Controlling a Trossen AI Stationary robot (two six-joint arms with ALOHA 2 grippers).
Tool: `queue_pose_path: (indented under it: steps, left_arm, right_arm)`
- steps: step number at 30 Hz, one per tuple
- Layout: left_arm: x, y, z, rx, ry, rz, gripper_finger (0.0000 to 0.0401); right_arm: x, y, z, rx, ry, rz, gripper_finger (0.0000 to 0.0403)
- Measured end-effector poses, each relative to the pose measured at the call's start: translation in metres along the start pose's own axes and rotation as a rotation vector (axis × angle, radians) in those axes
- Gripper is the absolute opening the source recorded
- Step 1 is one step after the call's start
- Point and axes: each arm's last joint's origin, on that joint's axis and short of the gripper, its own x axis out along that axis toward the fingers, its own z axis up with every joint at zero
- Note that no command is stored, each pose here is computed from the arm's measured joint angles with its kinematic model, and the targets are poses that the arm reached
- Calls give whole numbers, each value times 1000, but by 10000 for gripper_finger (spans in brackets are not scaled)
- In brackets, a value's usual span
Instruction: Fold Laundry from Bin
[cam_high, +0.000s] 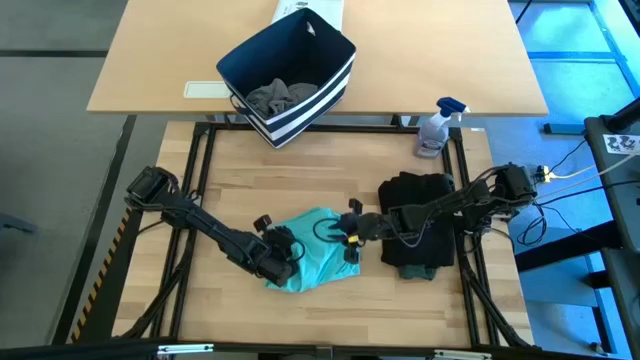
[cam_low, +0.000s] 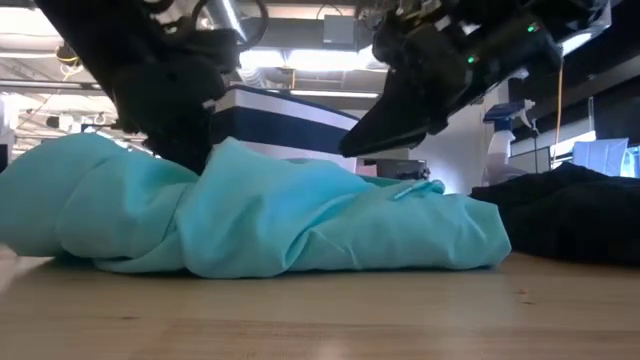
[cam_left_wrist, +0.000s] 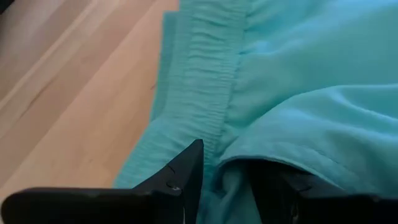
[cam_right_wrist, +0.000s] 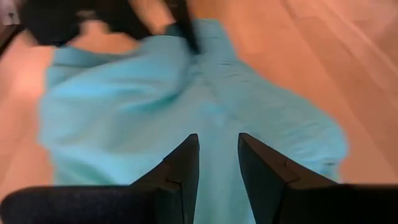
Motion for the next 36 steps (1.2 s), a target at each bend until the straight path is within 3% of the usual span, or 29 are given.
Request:
queue_pose_path:
  steps: [9,16,23,29,36]
  left_arm:
    - [-50,-17,3,-2,-66,-165,117]
    - [-88,-32,-32,-75,-48,-289,117]
    - [-112,-36,-59,-72,-72,-326,119]
    - [-97,-40,-71,-33,-12,-312,171]
    - [-89,-40,-69,-69,47,-316,249]
  right_arm:
    - [5,-26,4,42,5,-36,113]
    - [5,-26,5,42,-1,-12,113]
    - [5,-25,6,43,-6,27,113]
    - [5,-24,9,47,-35,47,113]
    - [5,-23,9,46,-33,68,113]
